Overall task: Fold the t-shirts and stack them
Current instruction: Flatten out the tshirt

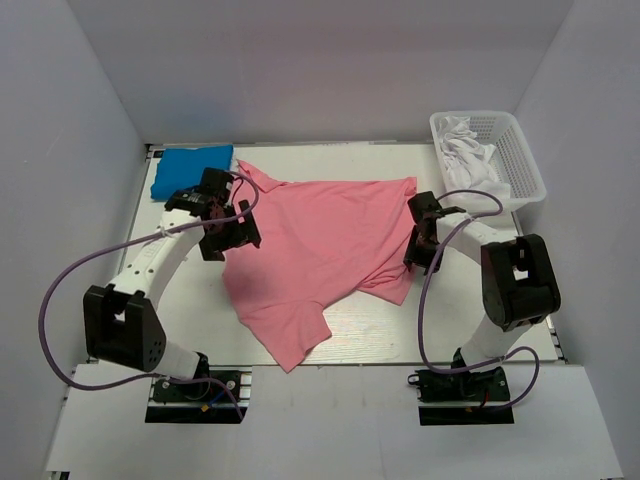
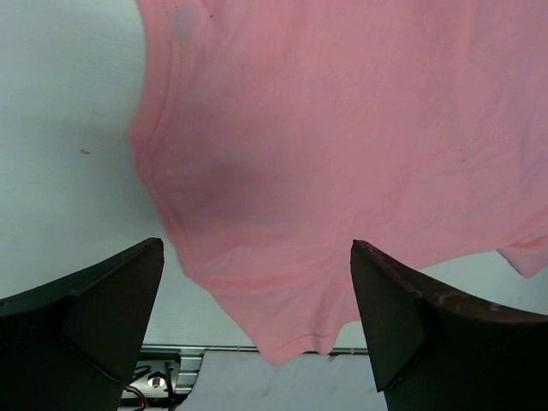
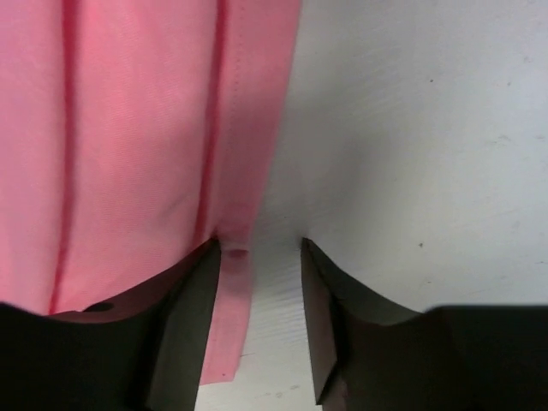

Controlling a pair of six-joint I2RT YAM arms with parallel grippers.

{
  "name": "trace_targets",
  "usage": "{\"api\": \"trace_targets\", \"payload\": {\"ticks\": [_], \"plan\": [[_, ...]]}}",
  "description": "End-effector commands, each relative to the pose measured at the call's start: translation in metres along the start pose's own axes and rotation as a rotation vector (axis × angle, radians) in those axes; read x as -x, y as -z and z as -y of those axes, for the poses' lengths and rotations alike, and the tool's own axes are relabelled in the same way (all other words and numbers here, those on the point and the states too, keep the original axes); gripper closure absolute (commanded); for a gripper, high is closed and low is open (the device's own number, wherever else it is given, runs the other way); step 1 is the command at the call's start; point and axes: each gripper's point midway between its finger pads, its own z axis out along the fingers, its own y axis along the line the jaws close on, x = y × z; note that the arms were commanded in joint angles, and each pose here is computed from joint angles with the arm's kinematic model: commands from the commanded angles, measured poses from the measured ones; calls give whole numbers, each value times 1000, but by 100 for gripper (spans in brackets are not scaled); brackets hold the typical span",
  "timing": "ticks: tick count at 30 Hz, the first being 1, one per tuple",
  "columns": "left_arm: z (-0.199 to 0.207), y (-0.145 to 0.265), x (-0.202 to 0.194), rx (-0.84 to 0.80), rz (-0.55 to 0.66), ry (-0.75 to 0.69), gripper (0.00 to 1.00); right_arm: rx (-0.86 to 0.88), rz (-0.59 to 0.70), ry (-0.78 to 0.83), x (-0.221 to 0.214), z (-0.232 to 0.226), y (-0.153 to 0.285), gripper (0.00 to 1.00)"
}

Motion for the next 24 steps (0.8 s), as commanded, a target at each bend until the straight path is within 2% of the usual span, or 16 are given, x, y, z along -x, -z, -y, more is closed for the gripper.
{"api": "trace_targets", "payload": {"ticks": [1, 3, 7, 8, 9, 10, 12, 13, 17, 19, 21, 24], "plan": [[0, 26, 1, -19, 36, -21, 0, -6, 0, -9, -7, -3, -11, 54], [-3, 24, -15, -24, -17, -22, 0, 27, 6, 4, -4, -11, -15, 57], [4, 27, -42, -123, -99, -51, 0, 30, 19, 37, -2, -15, -19, 80], [4, 22, -54, -130, -137, -70, 0, 21, 24, 47, -1, -13, -22, 84], [4, 23, -61, -154, -155, -82, 0, 12, 26, 55, -1, -11, -23, 84], [6, 20, -79, -189, -216, -116, 0, 5, 20, 58, -3, -10, -25, 92], [4, 16, -96, -199, -282, -143, 0, 15, 30, 71, -2, -10, -23, 92], [0, 14, -111, -192, -330, -165, 0, 22, 34, 74, -1, -12, -21, 100], [14, 22, -137, -273, -413, -247, 0, 12, 46, 79, -2, -7, -19, 100], [25, 30, -144, -334, -409, -297, 0, 12, 46, 79, -5, -5, -17, 100], [23, 27, -160, -295, -442, -351, 0, 23, 58, 78, -4, -6, -14, 100], [24, 19, -185, -262, -500, -391, 6, 43, 65, 69, -5, -6, -13, 100]]}}
